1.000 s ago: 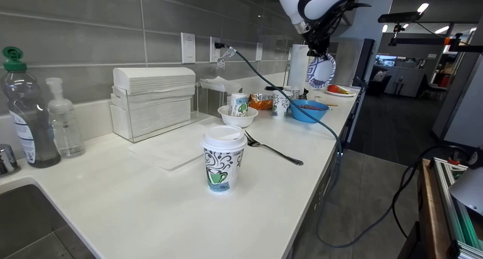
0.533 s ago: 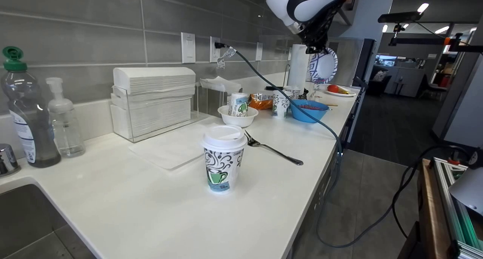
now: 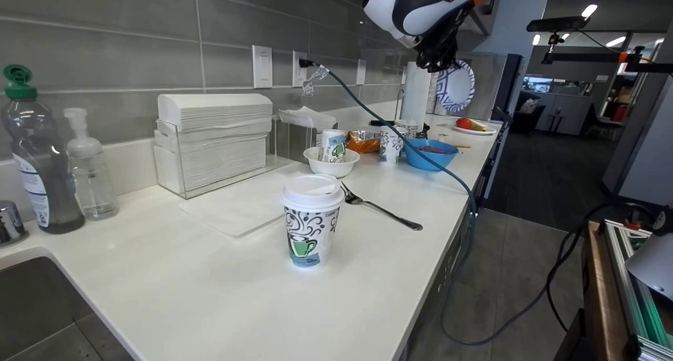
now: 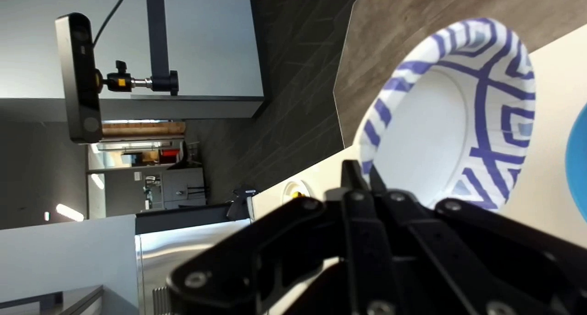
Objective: Pour the contents in the white and black bowl on the right into the blue bowl.
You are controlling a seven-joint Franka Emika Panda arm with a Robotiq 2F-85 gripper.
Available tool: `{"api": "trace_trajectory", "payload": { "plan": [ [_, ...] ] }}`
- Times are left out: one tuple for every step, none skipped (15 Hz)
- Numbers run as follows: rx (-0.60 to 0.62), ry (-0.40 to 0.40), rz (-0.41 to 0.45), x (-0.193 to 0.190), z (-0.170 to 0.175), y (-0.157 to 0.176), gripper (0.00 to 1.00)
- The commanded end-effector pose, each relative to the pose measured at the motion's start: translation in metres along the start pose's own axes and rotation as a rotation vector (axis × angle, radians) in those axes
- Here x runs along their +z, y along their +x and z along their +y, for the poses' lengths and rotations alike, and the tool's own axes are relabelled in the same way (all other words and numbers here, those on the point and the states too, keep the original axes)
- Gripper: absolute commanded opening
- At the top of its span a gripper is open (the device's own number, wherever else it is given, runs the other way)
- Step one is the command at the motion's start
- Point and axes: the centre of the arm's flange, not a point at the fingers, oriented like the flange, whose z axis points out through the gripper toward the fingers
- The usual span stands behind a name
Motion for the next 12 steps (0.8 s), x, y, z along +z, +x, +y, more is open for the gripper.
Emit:
{"api": "trace_trajectory", "payload": {
  "plan": [
    [0.032, -0.091, -0.031, -0.009, -0.005, 0.002, 0.00],
    [0.037, -0.109, -0.028, -0.012, -0.007, 0.001, 0.00],
    [0.038, -0.130, -0.020, -0.014, -0.009, 0.000, 0.00],
    [0.056, -0.160, -0.019, -0.017, -0.010, -0.001, 0.00],
    [0.068, -0.183, -0.009, -0.021, -0.012, -0.001, 0.00],
    [0.082, -0.207, 0.000, -0.024, -0.013, 0.000, 0.00],
    [0.090, -0.225, 0.014, -0.027, -0.014, 0.000, 0.00],
    [0.094, -0.237, 0.023, -0.030, -0.016, 0.002, 0.00],
    [0.094, -0.245, 0.034, -0.031, -0.019, 0.003, 0.00],
    [0.083, -0.228, 0.050, -0.032, -0.020, 0.003, 0.00],
    [0.070, -0.206, 0.056, -0.030, -0.020, 0.003, 0.00],
    [0.056, -0.151, 0.064, -0.024, -0.016, 0.003, 0.00]
  ]
}}
